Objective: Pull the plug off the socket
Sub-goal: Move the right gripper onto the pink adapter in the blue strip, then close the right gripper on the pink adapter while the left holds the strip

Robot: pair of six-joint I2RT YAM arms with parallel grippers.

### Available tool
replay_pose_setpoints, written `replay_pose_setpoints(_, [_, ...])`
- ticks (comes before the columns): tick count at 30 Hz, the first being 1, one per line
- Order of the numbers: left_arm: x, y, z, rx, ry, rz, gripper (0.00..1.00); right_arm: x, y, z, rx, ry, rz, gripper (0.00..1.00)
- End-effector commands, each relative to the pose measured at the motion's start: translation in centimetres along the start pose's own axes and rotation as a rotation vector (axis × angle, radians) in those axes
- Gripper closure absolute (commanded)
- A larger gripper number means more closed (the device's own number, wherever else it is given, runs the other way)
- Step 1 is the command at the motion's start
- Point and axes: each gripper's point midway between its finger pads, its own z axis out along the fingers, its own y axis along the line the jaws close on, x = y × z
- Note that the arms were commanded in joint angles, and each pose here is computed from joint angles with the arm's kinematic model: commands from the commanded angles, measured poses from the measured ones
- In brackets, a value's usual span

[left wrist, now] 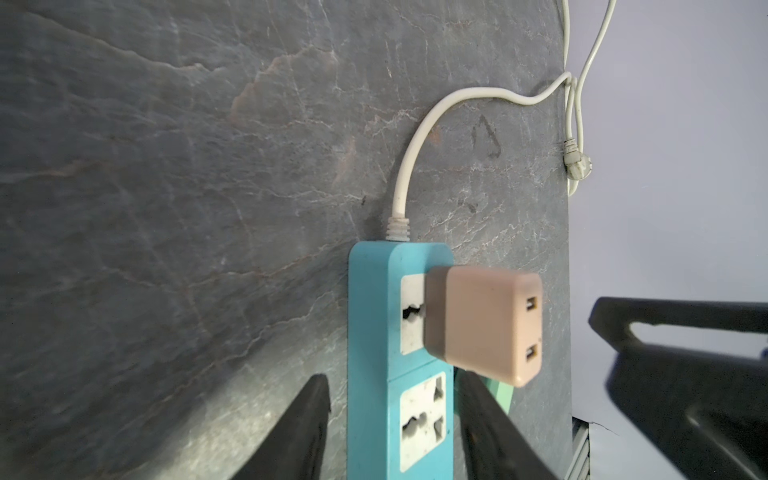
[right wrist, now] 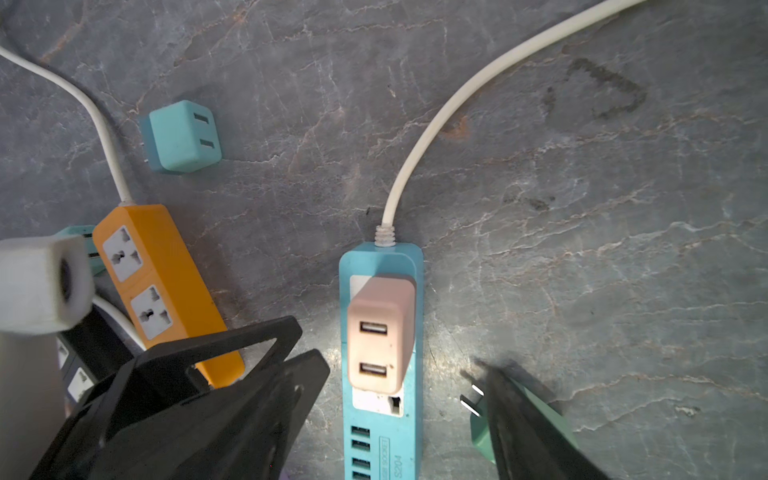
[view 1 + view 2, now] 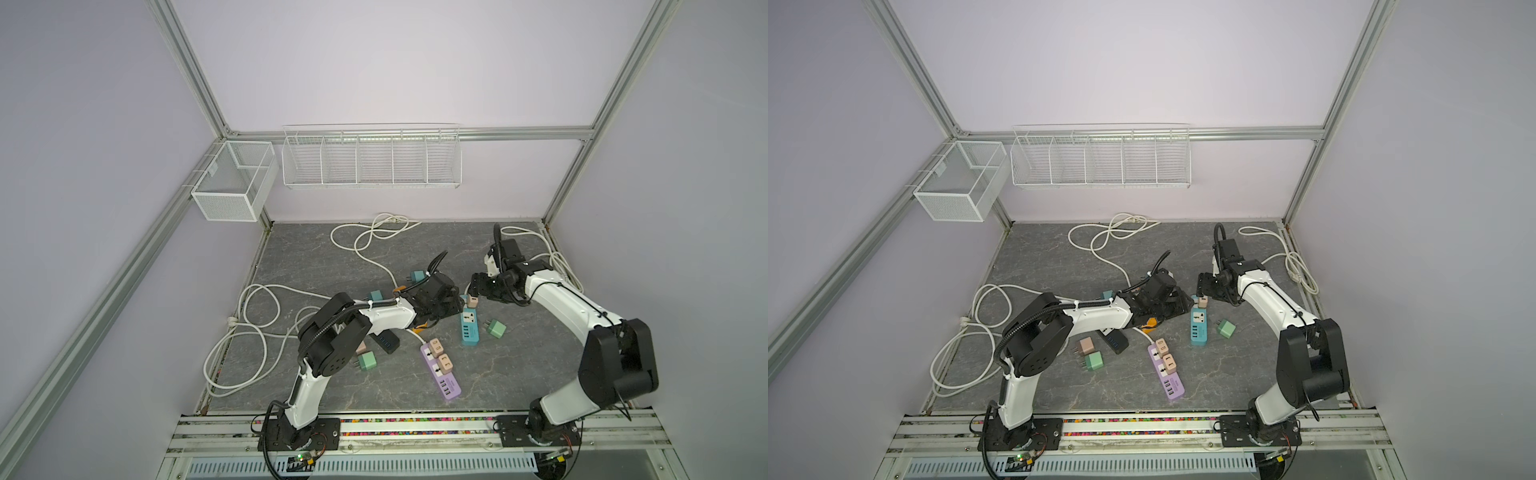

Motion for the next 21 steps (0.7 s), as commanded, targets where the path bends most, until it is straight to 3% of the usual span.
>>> replay_pose_setpoints(1, [-0.9, -0.2, 0.7, 0.002, -0.030, -0.024, 0.50, -0.4, 0.3, 0.6, 0.039, -0.004, -0.029, 0.27])
replay_pose_setpoints(7, [-0.6, 0.0, 1.6, 0.008, -0.016, -0.036, 0.53, -0.1, 0.5, 2.2, 0.067, 0.018, -0.049, 0.35])
replay_pose_setpoints(21, [-0.1, 0.9, 3.3, 0.010, 0.019, -0.032, 0.59, 1.2, -0.1, 4.6, 0.148, 0.064, -0.098, 0.43])
